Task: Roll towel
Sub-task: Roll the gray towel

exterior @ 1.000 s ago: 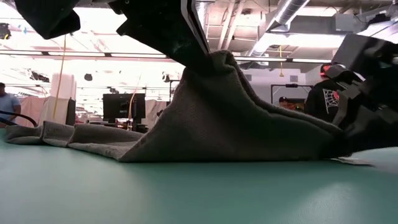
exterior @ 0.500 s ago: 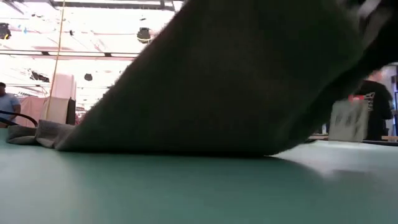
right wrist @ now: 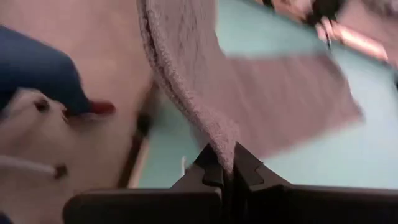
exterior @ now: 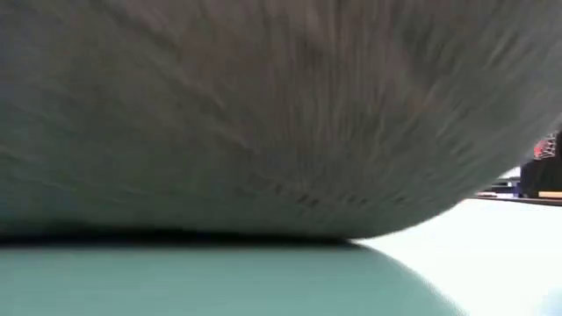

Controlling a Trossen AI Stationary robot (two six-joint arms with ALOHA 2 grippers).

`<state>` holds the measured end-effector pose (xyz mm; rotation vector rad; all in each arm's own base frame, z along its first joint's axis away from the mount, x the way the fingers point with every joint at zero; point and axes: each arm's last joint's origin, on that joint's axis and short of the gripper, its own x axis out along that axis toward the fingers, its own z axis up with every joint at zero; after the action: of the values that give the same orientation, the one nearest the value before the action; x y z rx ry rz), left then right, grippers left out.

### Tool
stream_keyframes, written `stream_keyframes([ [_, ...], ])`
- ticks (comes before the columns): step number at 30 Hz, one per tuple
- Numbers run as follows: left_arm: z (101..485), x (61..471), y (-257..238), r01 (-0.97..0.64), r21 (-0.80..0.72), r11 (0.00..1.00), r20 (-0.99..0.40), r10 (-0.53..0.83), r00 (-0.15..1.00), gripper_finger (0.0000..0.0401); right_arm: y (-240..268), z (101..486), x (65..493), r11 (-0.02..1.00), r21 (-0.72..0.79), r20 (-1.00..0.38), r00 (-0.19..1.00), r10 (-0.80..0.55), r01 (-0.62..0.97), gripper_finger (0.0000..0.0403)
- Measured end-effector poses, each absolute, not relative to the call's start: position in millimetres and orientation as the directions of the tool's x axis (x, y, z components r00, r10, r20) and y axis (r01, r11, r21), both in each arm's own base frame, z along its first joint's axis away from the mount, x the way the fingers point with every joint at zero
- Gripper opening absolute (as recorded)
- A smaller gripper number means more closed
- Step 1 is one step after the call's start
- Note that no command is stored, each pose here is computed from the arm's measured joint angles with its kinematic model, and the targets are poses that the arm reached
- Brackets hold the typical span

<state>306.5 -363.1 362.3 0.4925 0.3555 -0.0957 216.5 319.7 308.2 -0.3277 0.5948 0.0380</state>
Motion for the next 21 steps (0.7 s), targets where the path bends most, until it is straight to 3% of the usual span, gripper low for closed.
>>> stream_keyframes([
  [6, 376.2, 270.1, -385.0, 0.081, 0.446, 0.891, -0.269, 0.047, 0.962, 0.0, 316.5, 320.0, 248.2, 0.913, -0.343, -0.489, 0.872, 0.029, -0.223, 0.0016],
  [13, 364.7, 239.8, -386.2, -0.107, 0.478, 0.872, -0.223, 0.238, 0.945, 0.0, 275.2, 320.0, 293.6, 0.858, -0.481, -0.493, 0.865, -0.096, -0.179, 0.0016],
  [21, 335.6, 222.1, -352.1, -0.229, 0.443, 0.867, -0.324, 0.393, 0.861, 0.0, 216.2, 318.8, 340.7, 0.801, -0.567, -0.533, 0.827, -0.18, -0.191, 0.0016],
])
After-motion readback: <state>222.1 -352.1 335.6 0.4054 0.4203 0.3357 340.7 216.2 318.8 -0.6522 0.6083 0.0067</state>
